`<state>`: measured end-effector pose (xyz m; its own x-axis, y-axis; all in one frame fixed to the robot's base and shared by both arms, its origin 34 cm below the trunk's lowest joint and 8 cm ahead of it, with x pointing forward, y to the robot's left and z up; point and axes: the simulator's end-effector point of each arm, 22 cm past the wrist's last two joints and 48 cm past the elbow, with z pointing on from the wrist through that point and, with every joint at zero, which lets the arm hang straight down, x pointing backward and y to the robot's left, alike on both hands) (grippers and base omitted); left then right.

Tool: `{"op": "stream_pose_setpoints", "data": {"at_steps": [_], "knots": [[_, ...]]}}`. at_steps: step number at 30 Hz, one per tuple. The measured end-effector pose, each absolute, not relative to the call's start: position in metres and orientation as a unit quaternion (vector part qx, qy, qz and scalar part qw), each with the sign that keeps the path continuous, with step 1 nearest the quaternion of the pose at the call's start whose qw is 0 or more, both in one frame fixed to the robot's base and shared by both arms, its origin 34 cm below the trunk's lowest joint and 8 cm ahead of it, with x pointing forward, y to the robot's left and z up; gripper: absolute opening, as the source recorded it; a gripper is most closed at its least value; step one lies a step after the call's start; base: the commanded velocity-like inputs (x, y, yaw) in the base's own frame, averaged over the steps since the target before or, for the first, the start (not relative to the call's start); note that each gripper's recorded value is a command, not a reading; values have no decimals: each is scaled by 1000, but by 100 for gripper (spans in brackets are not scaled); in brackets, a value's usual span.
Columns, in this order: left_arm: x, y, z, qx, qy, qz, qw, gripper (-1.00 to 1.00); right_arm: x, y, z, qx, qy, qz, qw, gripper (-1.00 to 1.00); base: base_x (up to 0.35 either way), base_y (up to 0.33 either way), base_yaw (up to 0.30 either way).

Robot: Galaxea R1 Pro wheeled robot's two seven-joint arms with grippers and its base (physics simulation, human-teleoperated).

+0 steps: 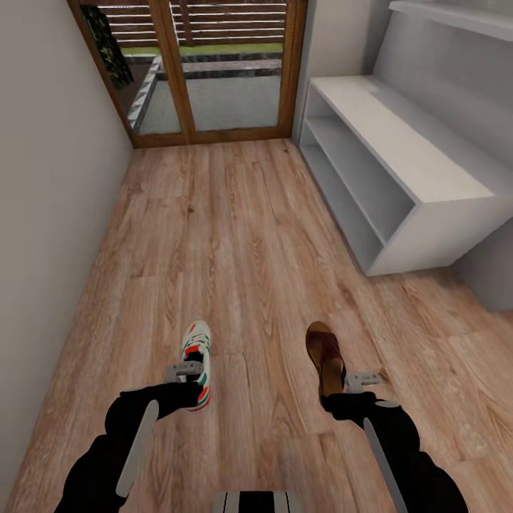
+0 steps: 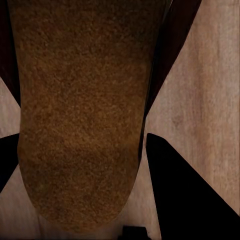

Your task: Pick up the two gym shoes and the two sandals from the corridor floor and place them onto the hallstand (shoe rack) in the corridor, making sure they are on the rack and not on the floor. Arrange them so the two gym shoes are next to each other and the two sandals are next to each other.

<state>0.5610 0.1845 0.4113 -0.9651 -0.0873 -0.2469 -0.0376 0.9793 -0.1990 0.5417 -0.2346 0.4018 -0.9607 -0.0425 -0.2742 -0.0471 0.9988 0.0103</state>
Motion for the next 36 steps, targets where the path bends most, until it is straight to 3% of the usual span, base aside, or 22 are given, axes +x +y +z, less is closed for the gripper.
{"op": "stream_pose_setpoints", "data": {"at_steps": [36], "knots": [[575,183,436,-29,982,-99,155,-100,556,-235,426,-23,986,8,166,-100,314,173,0]]}}
